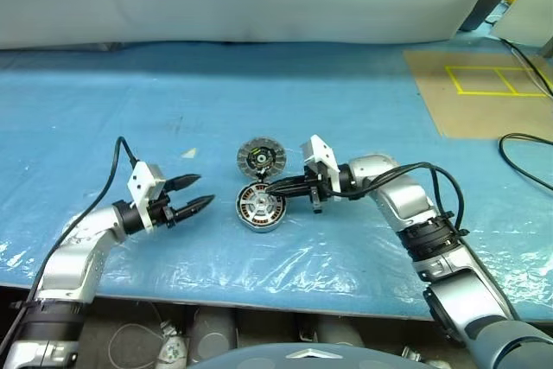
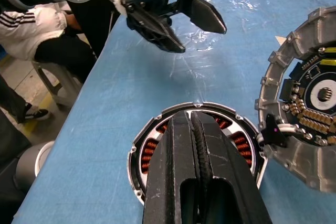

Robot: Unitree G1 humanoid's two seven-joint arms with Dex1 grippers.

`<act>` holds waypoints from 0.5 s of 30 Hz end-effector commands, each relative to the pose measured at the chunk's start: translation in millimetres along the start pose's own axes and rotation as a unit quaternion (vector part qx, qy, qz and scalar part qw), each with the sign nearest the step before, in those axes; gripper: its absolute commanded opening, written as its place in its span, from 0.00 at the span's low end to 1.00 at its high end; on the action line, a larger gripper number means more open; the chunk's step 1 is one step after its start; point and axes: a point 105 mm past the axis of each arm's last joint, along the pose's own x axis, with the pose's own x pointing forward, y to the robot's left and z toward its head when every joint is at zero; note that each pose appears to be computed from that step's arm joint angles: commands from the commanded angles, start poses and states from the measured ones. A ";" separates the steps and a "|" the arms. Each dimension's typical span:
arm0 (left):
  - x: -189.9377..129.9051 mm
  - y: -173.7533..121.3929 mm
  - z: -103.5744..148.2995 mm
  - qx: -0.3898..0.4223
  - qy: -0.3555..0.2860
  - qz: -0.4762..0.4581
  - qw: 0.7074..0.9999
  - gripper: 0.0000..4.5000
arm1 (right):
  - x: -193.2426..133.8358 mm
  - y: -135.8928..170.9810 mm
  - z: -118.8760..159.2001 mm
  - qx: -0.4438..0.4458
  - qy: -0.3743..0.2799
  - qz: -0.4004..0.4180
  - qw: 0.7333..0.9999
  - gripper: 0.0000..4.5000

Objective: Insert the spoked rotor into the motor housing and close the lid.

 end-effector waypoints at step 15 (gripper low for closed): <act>87.4 38.9 -6.5 -0.005 0.039 -0.073 0.997 0.01 | -31.8 22.3 -0.1 0.039 -0.009 -0.058 0.998 0.00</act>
